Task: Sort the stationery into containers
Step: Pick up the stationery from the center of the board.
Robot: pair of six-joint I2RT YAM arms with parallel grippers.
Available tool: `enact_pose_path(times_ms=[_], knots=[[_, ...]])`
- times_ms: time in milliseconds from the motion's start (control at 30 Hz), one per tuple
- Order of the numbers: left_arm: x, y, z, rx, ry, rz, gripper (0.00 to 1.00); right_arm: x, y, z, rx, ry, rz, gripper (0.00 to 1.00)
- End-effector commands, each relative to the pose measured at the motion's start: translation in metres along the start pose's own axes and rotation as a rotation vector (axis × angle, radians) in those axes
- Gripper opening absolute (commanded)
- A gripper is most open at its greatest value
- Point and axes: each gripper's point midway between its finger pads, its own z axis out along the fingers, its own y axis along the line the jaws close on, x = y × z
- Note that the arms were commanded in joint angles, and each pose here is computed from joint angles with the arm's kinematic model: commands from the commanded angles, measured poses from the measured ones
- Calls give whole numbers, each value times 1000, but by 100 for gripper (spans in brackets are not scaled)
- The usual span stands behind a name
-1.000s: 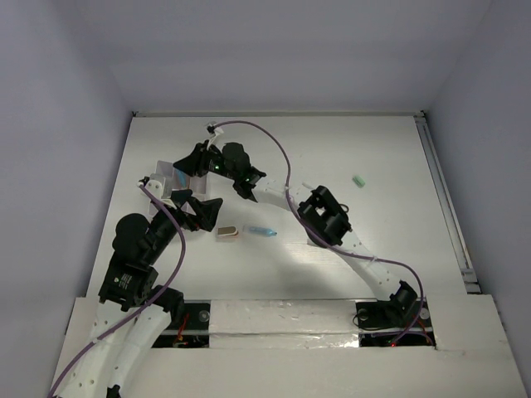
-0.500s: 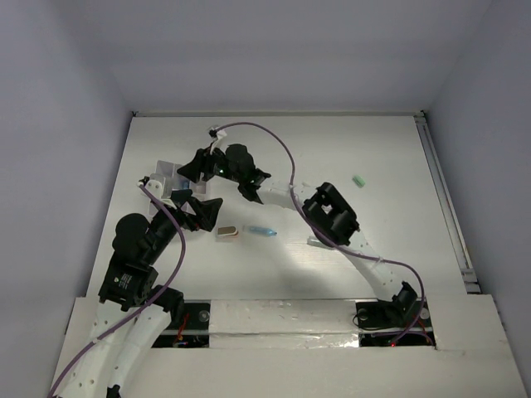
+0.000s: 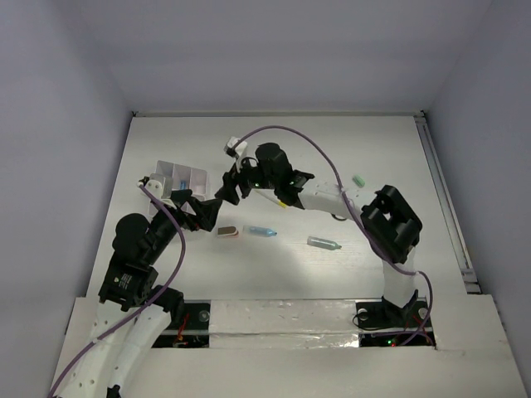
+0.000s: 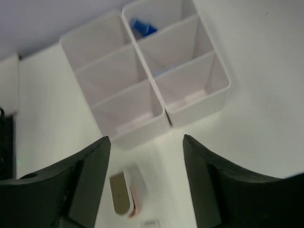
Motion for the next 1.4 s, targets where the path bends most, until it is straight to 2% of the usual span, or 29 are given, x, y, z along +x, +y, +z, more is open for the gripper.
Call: enact_pose_path(times_ms=[0, 100, 133, 267, 533, 833, 1033, 1167, 1333, 1367], knots=[[-37, -8, -3, 16, -110, 14, 99, 54, 7, -21, -83, 247, -100, 71], [-37, -2, -2, -8, -110, 13, 99, 79, 3, -29, -85, 371, -110, 81], [-36, -2, -2, -8, -110, 11, 99, 73, 2, -27, -91, 374, -134, 82], [-38, 2, -2, -23, -116, 12, 99, 97, 4, -28, -134, 473, -95, 86], [-35, 3, 2, -19, -104, 11, 99, 118, 20, -17, -182, 517, -95, 88], [-36, 2, 1, -15, -107, 12, 99, 142, 29, -2, -194, 581, -98, 83], [-37, 1, 0, -12, -111, 13, 99, 152, 32, 4, -188, 603, -100, 72], [-37, 1, 0, -9, -111, 13, 99, 155, 24, 8, -127, 601, -122, 48], [-37, 0, 0, -6, -112, 14, 99, 128, 28, 13, -107, 495, -121, 31], [-38, 0, 0, -5, -115, 14, 99, 110, 31, 13, -104, 447, -129, 27]])
